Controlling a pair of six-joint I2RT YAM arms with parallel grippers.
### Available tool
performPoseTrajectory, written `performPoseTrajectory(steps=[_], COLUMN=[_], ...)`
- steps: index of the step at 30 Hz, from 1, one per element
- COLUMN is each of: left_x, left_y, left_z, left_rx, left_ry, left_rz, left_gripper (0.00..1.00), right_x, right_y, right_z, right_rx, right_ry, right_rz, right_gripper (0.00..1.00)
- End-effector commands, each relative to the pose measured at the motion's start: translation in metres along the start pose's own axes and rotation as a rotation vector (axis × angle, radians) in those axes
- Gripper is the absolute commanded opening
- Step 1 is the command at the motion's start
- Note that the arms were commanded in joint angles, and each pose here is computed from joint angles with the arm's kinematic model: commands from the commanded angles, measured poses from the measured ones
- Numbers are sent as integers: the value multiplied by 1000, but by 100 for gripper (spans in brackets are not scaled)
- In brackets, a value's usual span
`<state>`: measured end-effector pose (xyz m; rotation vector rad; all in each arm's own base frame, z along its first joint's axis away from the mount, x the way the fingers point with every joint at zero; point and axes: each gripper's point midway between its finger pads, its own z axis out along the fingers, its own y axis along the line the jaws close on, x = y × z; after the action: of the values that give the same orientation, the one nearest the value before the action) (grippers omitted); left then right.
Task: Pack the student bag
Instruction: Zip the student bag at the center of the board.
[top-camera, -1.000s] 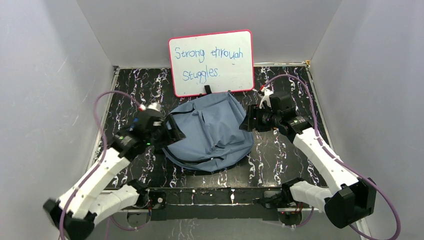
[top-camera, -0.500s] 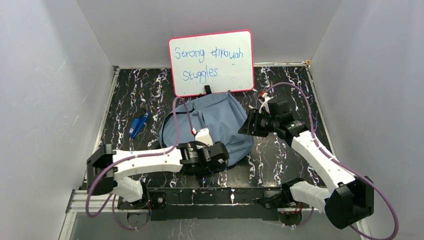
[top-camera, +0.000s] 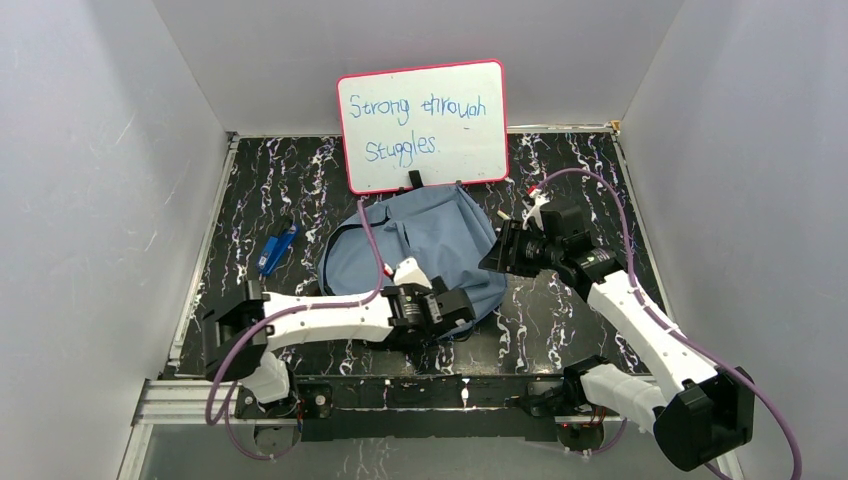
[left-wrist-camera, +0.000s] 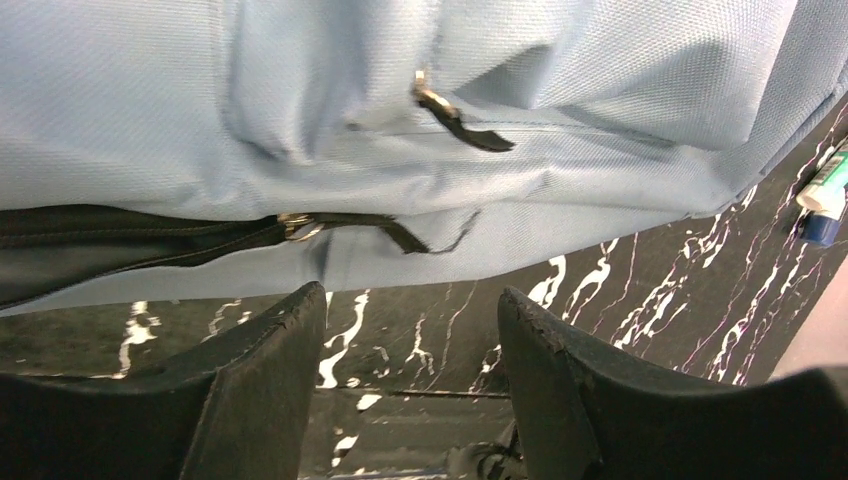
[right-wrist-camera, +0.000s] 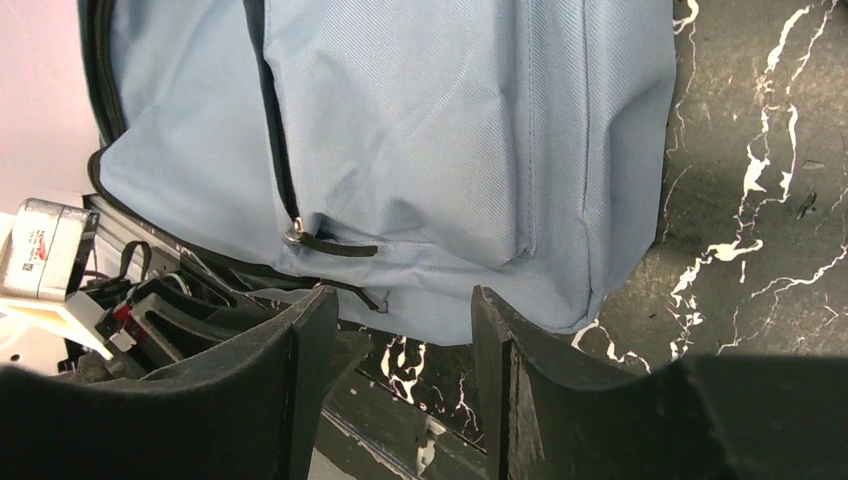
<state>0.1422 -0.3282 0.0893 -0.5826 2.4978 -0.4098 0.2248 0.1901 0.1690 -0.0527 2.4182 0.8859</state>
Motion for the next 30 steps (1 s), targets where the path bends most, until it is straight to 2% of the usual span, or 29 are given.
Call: performPoseTrajectory(steps=[1, 8, 16, 23, 30], left_x=[-8, -12, -22, -31, -32], left_y=[-14, -2, 12, 20, 21], left_z=[7, 13, 16, 29, 36], left_rx=[-35, -196, -277, -295, -302], left_ry=[-71, -138, -186, -182, -174], left_rz=[-57, -83, -91, -112, -90], left_gripper=[59, 51, 52, 53, 43], right_x=[-3, 0, 0, 0, 0], right_y=[1, 3, 1, 2, 1], right_z=[-3, -5, -4, -2, -2], right_rx=[-8, -16, -11, -18, -16], right_ry=[-30, -29, -32, -24, -26], right_rz=[3, 9, 6, 9, 7], right_gripper=[59, 59, 59, 59, 59])
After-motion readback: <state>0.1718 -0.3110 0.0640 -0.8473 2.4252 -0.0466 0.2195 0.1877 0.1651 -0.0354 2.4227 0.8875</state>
